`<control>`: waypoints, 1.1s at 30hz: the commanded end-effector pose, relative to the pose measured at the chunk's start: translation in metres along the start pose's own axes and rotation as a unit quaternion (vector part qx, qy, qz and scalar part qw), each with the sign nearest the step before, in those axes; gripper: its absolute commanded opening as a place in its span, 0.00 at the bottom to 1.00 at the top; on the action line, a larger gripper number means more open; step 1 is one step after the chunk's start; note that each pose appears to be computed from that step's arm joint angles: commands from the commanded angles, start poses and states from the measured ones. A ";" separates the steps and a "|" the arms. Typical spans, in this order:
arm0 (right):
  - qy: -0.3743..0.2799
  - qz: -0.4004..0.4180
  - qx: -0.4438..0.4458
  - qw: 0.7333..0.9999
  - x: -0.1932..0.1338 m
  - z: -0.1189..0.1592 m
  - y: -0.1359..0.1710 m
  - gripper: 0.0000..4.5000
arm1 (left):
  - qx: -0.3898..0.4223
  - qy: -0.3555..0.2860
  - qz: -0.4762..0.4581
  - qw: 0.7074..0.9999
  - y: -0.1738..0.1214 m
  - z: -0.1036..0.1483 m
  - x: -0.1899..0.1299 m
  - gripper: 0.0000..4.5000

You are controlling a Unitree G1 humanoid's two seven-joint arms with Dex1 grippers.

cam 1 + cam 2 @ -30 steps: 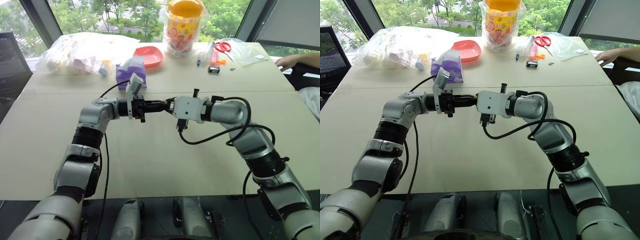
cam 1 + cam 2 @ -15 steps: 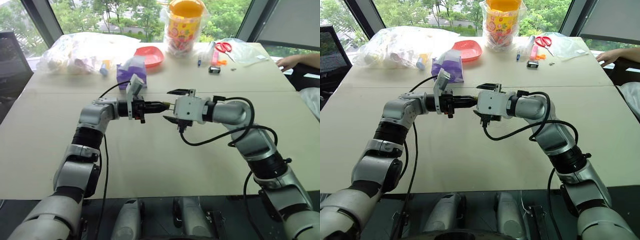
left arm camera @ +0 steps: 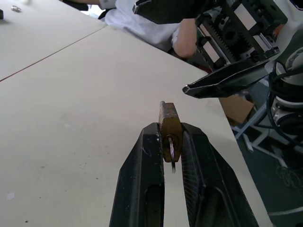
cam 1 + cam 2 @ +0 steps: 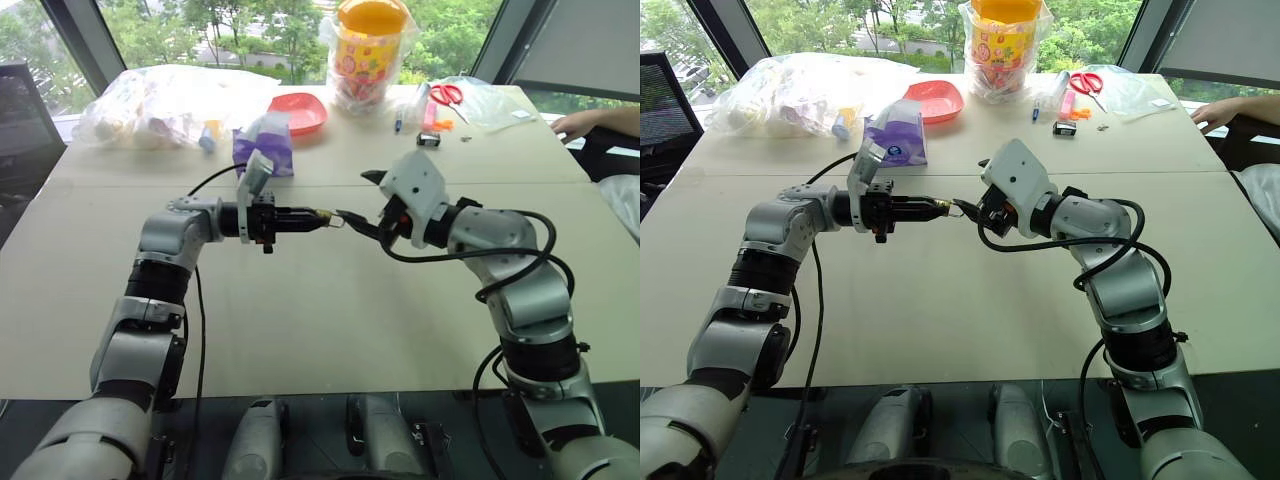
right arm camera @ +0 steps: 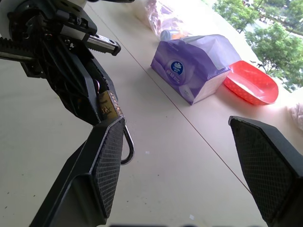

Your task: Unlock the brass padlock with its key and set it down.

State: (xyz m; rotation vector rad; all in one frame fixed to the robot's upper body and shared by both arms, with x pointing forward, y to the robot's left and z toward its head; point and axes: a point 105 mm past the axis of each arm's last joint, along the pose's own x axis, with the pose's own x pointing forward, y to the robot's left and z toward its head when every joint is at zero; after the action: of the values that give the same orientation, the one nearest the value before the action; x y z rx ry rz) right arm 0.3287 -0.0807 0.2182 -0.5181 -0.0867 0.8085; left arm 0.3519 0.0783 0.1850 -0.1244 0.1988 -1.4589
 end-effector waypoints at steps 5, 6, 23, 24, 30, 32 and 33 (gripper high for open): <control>-0.008 -0.002 -0.023 1.000 -0.003 0.004 0.001 0.80 | 0.029 -0.021 -0.036 0.999 -0.018 0.024 0.002 0.00; -0.006 0.000 -0.026 1.000 -0.003 0.003 0.001 0.80 | 0.028 -0.022 -0.037 0.999 -0.019 0.025 0.002 0.00; 0.027 0.036 0.013 0.999 -0.006 -0.019 0.002 0.80 | 0.037 -0.024 -0.058 0.997 -0.030 0.030 -0.002 0.00; 0.031 0.023 0.013 0.999 -0.008 -0.021 -0.004 0.80 | 0.036 -0.022 -0.052 0.998 -0.028 0.029 -0.002 0.00; 0.125 -0.004 -0.073 0.989 -0.036 -0.059 -0.022 0.80 | -0.015 -0.027 -0.025 0.999 -0.015 0.014 0.006 0.00; 0.133 0.016 -0.062 0.989 -0.048 -0.059 -0.018 0.80 | -0.032 -0.022 -0.009 0.999 -0.008 0.004 0.013 0.00; 0.129 0.031 -0.046 0.990 -0.054 -0.055 -0.014 0.80 | -0.040 -0.019 0.001 0.999 -0.004 -0.001 0.017 0.00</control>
State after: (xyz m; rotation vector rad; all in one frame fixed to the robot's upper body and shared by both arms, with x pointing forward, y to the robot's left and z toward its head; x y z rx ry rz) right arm 0.3257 -0.1556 0.1589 -0.7211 0.2045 0.7550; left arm 0.3457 0.0656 0.1858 -0.2286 0.2238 -1.4689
